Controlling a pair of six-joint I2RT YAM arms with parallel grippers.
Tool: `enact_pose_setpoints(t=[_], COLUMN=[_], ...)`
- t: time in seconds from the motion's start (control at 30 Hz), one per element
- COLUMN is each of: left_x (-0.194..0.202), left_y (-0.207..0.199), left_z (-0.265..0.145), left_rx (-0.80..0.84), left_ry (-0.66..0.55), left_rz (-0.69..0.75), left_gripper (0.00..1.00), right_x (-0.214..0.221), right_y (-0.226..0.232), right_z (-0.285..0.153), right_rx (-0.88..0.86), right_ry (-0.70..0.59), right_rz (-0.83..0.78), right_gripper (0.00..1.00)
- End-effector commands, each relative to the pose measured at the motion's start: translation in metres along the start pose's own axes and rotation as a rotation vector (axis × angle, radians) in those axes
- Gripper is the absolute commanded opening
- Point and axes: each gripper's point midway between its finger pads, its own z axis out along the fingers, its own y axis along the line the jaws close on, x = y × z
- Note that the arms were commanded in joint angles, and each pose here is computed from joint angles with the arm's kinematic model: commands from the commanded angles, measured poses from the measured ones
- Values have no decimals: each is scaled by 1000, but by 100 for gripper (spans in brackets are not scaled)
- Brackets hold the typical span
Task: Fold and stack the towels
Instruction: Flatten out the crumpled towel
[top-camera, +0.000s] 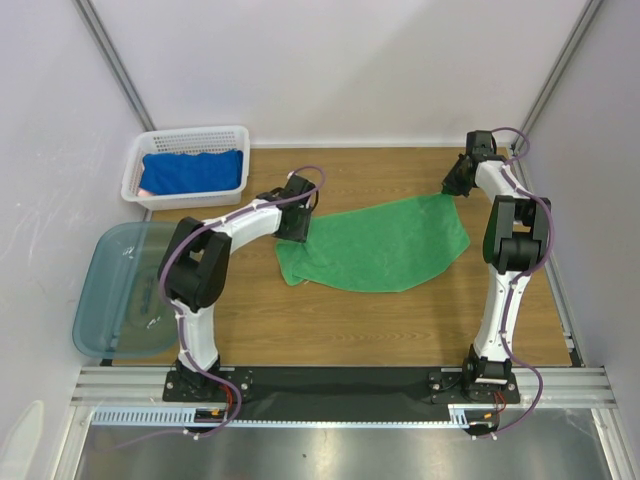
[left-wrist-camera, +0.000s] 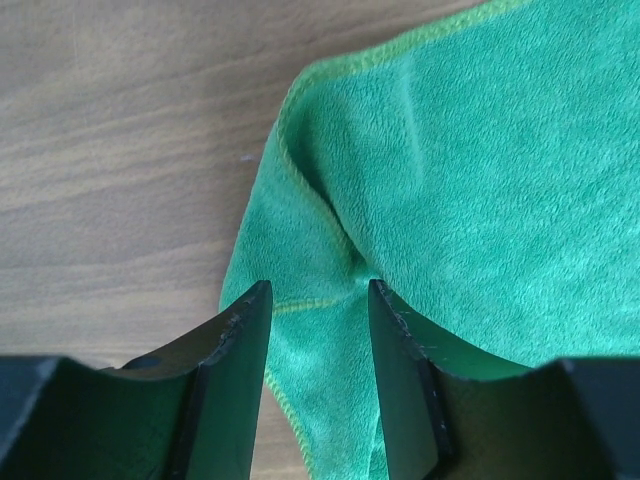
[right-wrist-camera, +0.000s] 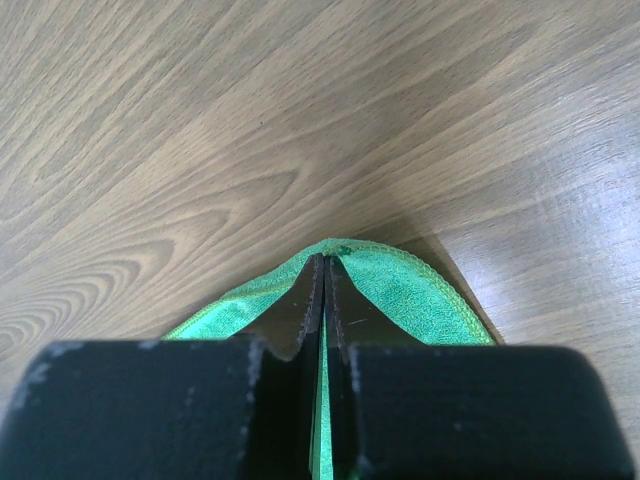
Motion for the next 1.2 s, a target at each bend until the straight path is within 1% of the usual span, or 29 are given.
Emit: enact_pose_setpoints(t=[0.0,0.07,0.27,0.37,0.4,0.47,0.5,0.57,0.6,0.8,0.97,1.07,1.17], left_x=[-22,-20,-14,-14,-16,-20,-21,-27,-28,-46,-62,-58,-45], left_y=[-3,-4,-1,3,4,8,10,13,15,22,26,26,24], left_z=[-1,2,9,10,9,6,6,1,-1,-29,-67,-79,-76], left_rx=[1,0,-20,-47,-55,-77,-83,-101,-108,-115,-72,-39,-12], left_ry=[-58,-50,-26,-26,-31,-43,-47,-66,-68,-116,-196,-208,-188], left_rz=[-8,-3,-3,-6,-8,-11,-14,-18,-18,4,65,101,106], left_gripper=[49,49,43,38,33,28,20,10,0,0,1,1,1], right_x=[-13,-13,-14,-15,-16,-18,-18,-18,-18,-30,-49,-55,-53], right_y=[3,3,4,3,4,5,5,6,6,14,21,25,25], right_z=[-7,-7,-7,-6,-7,-7,-7,-8,-8,-21,-47,-58,-63], right_rx=[-4,-4,-7,-6,-7,-8,-9,-12,-12,-31,-52,-66,-70], right_ry=[-35,-35,-37,-40,-42,-47,-45,-47,-47,-78,-139,-157,-150], right_rz=[2,4,-1,0,0,-2,0,3,3,-3,-15,-21,-21], right_gripper=[0,0,0,0,0,0,0,0,0,0,0,0,0])
